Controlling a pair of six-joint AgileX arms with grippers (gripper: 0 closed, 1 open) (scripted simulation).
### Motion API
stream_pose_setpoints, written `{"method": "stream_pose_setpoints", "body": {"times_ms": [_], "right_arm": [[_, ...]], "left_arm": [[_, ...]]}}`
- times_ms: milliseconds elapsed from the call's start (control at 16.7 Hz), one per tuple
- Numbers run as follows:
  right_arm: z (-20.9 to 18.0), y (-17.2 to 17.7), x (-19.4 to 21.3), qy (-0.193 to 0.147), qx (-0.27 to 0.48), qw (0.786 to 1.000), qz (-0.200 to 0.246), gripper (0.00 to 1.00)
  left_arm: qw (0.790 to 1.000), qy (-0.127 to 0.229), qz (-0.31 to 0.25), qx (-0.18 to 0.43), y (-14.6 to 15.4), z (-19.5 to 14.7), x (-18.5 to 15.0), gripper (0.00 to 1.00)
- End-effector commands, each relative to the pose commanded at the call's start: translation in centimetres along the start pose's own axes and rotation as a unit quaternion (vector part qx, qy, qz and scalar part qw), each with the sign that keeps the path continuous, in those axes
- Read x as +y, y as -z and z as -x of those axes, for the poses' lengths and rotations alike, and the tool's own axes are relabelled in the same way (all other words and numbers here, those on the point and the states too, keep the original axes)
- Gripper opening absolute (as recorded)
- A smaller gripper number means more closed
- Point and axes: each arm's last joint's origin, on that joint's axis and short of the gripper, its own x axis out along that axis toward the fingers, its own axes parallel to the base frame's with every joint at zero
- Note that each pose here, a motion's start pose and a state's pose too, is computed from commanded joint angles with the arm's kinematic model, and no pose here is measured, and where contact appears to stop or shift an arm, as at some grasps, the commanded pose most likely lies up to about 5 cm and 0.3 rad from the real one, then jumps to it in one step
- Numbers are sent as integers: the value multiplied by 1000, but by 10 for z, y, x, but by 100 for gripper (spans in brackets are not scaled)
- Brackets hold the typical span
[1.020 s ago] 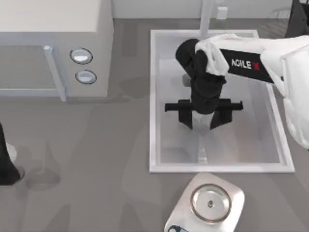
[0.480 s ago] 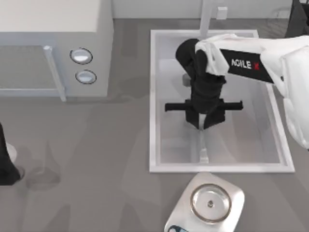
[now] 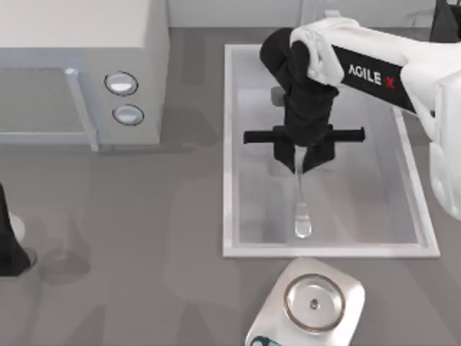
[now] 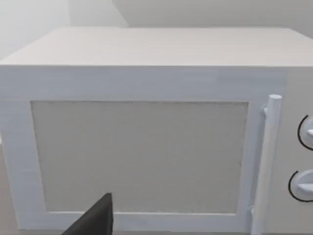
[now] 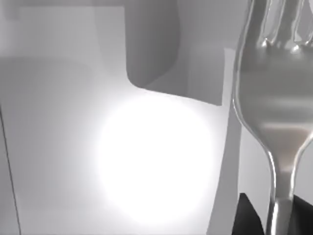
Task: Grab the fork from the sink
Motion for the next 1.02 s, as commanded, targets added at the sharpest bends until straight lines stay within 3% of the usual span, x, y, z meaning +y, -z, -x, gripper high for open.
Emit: {"method": "stream_pose_setpoints", "body": {"times_ms": [420, 780, 1020], "right_arm": [[98, 3, -4, 1, 3, 1000, 0, 0], [102, 3, -4, 0, 1, 1000, 0, 0], [123, 4, -36, -1, -3, 1000, 0, 0]], "left_arm": [[1000, 0, 0, 0, 0, 0, 0, 100], [1000, 0, 0, 0, 0, 0, 0, 100], [1000, 0, 0, 0, 0, 0, 0, 100]]}}
